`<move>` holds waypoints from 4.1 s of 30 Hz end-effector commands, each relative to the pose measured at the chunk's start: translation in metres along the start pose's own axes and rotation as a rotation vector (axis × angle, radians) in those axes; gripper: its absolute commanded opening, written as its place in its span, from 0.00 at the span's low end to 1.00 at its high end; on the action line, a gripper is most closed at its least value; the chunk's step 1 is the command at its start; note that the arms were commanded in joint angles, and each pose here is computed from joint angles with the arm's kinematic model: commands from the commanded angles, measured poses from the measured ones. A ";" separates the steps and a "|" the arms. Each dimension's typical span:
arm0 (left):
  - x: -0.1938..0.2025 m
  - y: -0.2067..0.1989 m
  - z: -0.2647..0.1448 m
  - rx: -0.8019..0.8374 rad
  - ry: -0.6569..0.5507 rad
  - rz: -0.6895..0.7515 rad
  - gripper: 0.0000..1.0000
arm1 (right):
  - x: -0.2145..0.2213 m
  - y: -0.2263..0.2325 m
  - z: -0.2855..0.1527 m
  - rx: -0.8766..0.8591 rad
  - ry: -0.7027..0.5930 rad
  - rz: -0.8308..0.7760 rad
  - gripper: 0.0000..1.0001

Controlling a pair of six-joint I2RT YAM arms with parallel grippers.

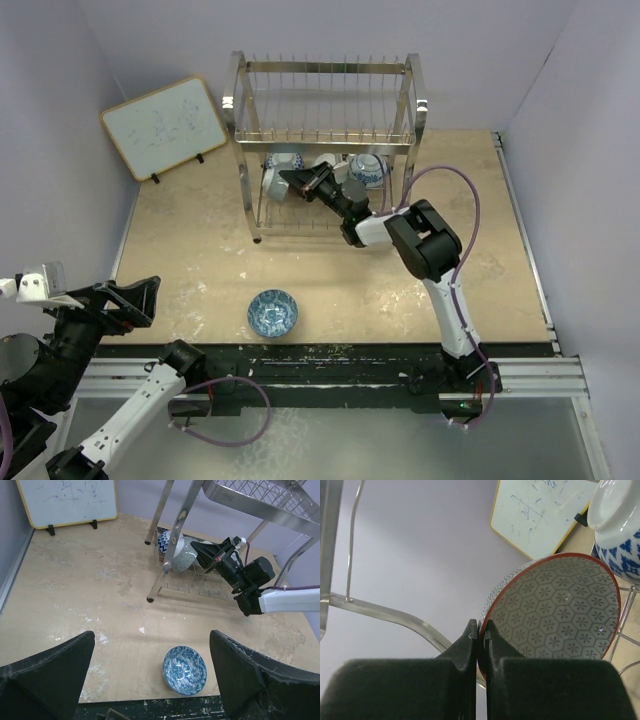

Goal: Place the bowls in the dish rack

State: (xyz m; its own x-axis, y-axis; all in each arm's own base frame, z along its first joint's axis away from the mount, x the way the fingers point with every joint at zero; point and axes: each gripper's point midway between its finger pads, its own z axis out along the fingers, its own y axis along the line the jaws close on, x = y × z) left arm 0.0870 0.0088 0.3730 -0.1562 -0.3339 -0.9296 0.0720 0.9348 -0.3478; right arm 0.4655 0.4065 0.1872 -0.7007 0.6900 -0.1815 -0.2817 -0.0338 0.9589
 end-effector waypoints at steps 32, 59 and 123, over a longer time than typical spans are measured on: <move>-0.006 -0.003 0.004 -0.004 -0.008 0.007 0.99 | -0.012 -0.041 -0.042 0.127 0.006 0.046 0.20; -0.004 -0.004 0.005 0.004 -0.004 -0.005 0.99 | -0.059 -0.068 -0.074 0.603 -0.108 -0.295 0.55; 0.014 -0.001 0.014 -0.017 0.042 0.007 0.99 | -0.072 -0.077 -0.141 1.145 -0.263 -0.891 0.80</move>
State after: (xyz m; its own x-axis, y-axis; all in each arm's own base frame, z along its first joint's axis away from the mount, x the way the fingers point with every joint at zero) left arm 0.0951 0.0031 0.3551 -0.2069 -0.3079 -0.9286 0.0602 0.9434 -0.3262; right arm 0.4465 0.3347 0.1128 -0.4174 0.2929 -0.8602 -0.0128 0.9446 0.3278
